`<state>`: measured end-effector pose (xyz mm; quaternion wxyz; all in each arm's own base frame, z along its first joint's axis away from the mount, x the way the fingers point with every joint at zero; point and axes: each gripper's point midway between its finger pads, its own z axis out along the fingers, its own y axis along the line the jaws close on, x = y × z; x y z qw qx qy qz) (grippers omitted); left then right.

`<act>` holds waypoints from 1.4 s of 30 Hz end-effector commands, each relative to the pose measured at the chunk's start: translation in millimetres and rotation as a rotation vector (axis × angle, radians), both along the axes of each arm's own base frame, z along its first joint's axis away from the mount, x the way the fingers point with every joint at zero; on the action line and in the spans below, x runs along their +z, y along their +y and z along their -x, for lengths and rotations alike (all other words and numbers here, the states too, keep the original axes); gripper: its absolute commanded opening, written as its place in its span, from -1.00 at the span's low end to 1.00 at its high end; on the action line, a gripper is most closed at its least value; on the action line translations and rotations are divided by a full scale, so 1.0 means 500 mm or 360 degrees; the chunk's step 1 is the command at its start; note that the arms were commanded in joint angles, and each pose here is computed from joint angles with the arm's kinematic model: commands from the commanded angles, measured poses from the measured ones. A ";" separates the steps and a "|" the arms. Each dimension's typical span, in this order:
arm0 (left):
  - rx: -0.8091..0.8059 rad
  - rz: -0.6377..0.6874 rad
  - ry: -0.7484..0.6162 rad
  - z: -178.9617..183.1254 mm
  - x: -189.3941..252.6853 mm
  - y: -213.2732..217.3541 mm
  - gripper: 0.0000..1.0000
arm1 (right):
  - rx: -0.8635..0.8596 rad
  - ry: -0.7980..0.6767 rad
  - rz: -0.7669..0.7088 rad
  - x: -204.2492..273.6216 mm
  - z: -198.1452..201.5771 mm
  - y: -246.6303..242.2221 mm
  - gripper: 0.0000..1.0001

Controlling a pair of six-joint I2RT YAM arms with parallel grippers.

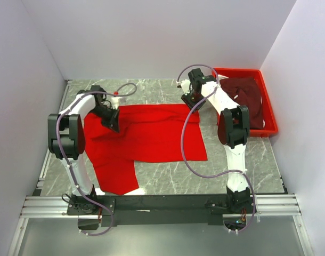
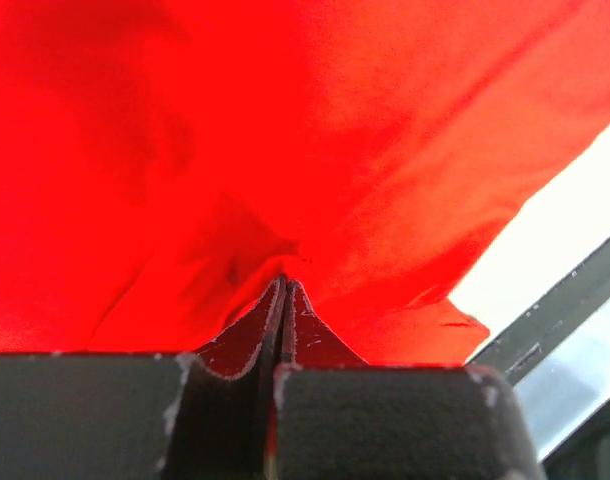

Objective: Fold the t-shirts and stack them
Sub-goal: Fold the tshirt

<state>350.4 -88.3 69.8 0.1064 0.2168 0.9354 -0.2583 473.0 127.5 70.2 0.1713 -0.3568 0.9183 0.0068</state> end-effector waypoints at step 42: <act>0.0947 -0.0210 -0.0063 -0.202 -0.055 0.318 -0.18 | 0.0129 -0.0023 0.0420 -0.090 -0.052 -0.035 -0.42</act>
